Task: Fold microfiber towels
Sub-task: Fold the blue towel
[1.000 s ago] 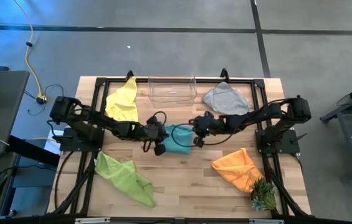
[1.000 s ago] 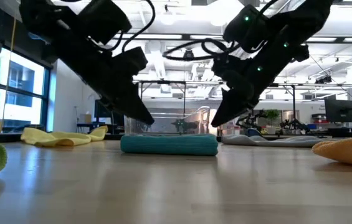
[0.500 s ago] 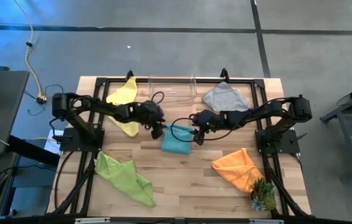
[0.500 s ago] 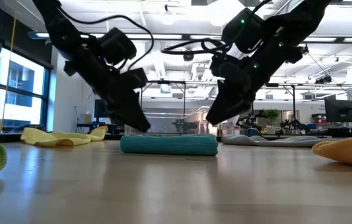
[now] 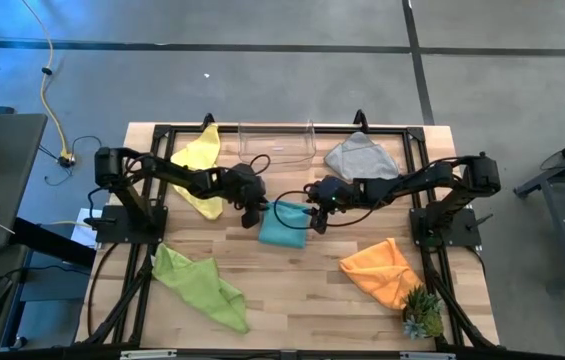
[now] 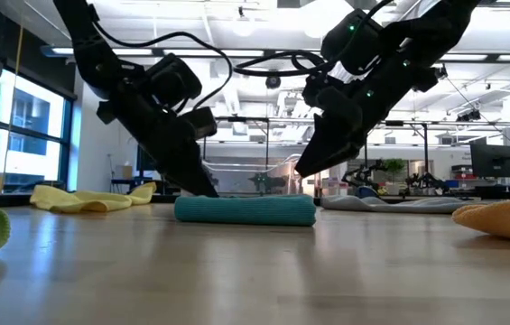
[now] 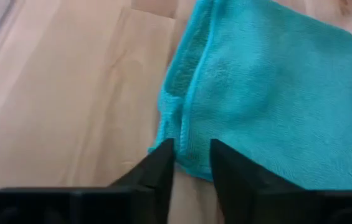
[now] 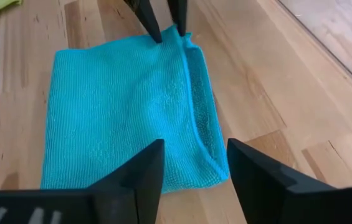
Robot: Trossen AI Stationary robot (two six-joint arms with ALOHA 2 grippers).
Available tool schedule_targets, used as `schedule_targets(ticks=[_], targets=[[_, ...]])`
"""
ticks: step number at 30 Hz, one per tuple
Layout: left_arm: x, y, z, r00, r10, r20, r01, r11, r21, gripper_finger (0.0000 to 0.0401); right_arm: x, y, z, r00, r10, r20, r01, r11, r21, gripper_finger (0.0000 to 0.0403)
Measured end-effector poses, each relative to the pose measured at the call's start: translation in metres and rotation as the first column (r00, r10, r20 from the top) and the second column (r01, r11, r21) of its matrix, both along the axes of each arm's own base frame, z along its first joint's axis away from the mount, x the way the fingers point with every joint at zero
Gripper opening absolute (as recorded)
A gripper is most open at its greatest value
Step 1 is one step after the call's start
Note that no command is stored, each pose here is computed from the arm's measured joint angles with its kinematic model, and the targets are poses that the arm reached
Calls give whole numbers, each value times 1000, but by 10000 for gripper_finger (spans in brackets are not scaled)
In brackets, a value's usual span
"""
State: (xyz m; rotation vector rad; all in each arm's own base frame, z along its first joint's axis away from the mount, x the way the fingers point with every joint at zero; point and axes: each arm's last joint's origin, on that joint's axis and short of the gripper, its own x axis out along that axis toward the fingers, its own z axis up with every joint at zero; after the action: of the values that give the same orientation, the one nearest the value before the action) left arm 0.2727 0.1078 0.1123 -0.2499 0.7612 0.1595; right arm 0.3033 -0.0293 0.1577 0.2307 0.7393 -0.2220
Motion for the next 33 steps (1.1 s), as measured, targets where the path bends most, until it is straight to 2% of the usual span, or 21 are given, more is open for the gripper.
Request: schedule_targets(ticks=[3,5,14,22,28,33], targets=[[0,-1,0,999,-45,8,45,999,0,26,0,0,0,1000,0,0,0,1000,0,158],[0,-1,0,999,-51,12,51,999,8,8,0,0,0,1000,0,0,0,1000,0,155],[6,2,16,991,-32,131,23,997,72,3,0,0,0,1000,8,-1,-8,1000,-9,151],[4,5,11,995,67,73,-75,990,117,1,1,3,0,1000,31,3,-30,999,-17,151],[3,6,11,994,97,58,-104,985,139,1,-5,-8,-5,996,-58,-60,57,998,-21,151],[3,6,11,993,103,61,-110,985,133,0,0,-17,-14,999,-16,-52,18,999,51,151]])
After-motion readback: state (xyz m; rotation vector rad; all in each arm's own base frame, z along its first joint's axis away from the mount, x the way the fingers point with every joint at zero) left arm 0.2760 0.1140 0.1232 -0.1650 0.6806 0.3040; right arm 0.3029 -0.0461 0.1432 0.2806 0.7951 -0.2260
